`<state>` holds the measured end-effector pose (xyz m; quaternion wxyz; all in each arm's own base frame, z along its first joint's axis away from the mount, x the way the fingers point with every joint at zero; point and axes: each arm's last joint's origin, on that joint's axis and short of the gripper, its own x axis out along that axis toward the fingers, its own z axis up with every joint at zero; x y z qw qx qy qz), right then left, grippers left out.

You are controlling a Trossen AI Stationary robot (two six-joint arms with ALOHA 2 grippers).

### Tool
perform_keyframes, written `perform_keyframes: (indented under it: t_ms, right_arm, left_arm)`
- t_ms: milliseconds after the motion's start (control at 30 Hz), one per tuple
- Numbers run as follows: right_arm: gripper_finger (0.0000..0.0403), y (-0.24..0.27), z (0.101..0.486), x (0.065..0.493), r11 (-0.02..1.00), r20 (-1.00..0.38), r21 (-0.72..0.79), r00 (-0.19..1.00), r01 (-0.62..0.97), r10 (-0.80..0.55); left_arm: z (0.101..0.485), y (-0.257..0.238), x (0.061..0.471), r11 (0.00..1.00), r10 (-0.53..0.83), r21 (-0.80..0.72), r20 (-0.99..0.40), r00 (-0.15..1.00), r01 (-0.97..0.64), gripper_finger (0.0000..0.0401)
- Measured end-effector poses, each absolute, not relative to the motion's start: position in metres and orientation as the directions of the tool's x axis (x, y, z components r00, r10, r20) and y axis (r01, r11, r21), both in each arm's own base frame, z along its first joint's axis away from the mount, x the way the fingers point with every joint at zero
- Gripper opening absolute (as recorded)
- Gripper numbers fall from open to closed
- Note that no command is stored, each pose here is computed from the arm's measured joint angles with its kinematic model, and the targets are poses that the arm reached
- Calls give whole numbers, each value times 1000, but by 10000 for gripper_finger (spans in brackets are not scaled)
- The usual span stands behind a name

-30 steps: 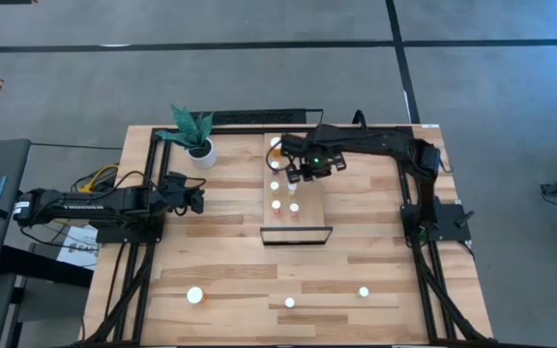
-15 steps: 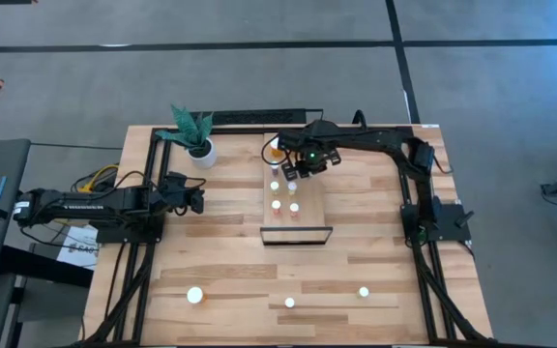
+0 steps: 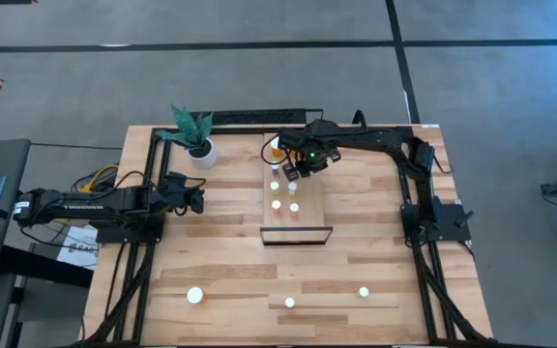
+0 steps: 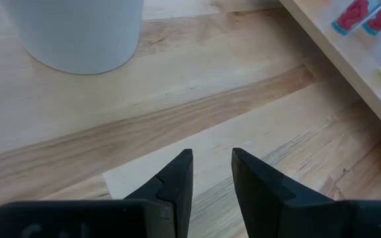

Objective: Pick and place medicine bottles onto shelf by color
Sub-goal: Put the blue pill bottle on the shelf aligned with the other blue pill bottles, then put the yellow pill bottle on the shelf aligned with the other yellow pill bottles

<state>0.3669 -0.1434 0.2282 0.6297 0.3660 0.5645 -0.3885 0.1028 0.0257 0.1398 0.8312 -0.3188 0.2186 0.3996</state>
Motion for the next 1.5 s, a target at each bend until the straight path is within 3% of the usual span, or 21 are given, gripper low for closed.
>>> perform_keyframes:
  t_ms: [1100, 1500]
  right_arm:
    - [147, -148, 217, 365, 465, -994, 25, 71, 885, -81]
    - [202, -154, 217, 363, 451, -992, 19, 73, 893, -101]
  left_arm:
    - [140, 26, 103, 477, 525, -355, -618, 585, -804, 91]
    - [140, 26, 103, 477, 525, -355, -618, 585, -804, 91]
